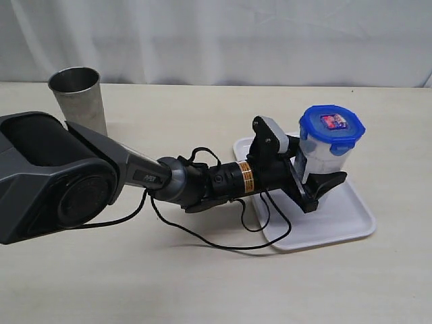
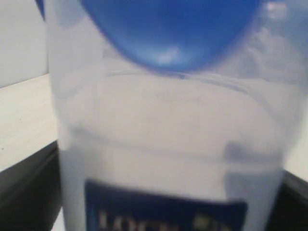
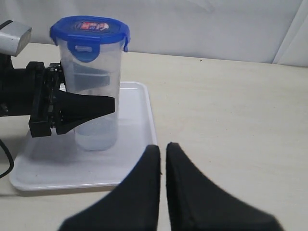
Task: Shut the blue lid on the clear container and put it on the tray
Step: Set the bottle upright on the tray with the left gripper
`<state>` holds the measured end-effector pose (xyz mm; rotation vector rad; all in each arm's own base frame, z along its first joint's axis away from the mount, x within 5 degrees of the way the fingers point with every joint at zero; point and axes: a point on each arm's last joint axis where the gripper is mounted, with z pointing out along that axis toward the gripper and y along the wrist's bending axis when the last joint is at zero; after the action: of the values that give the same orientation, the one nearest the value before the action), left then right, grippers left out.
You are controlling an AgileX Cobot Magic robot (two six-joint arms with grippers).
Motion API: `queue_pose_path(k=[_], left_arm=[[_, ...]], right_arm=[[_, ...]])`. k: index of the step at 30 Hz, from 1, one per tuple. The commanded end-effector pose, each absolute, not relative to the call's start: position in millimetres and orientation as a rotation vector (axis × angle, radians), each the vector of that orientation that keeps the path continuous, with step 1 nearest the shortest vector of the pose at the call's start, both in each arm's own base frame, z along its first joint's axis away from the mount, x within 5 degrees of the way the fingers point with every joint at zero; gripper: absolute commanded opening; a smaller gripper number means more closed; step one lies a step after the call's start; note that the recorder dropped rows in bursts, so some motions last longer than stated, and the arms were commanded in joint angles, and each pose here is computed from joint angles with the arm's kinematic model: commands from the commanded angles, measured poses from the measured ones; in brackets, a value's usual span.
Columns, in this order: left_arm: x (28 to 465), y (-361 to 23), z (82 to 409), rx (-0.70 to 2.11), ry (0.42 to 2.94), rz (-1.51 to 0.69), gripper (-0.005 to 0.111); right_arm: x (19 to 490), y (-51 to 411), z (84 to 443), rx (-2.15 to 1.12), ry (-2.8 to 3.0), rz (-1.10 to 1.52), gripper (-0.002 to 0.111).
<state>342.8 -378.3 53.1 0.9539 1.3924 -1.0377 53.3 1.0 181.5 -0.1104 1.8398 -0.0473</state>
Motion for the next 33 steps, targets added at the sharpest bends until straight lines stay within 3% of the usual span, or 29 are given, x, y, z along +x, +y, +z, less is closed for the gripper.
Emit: queue_pose_path(k=[1,33], left_arm=[[346,-380,64,0.922,1.360,-1.047,0.084],[369,-338,67,1.189,1.449,-1.059,0.083]], right_arm=[[53,1,181,-0.114,1.835,-0.059,0.005],[53,1,181,-0.114,1.835,-0.059,0.005]])
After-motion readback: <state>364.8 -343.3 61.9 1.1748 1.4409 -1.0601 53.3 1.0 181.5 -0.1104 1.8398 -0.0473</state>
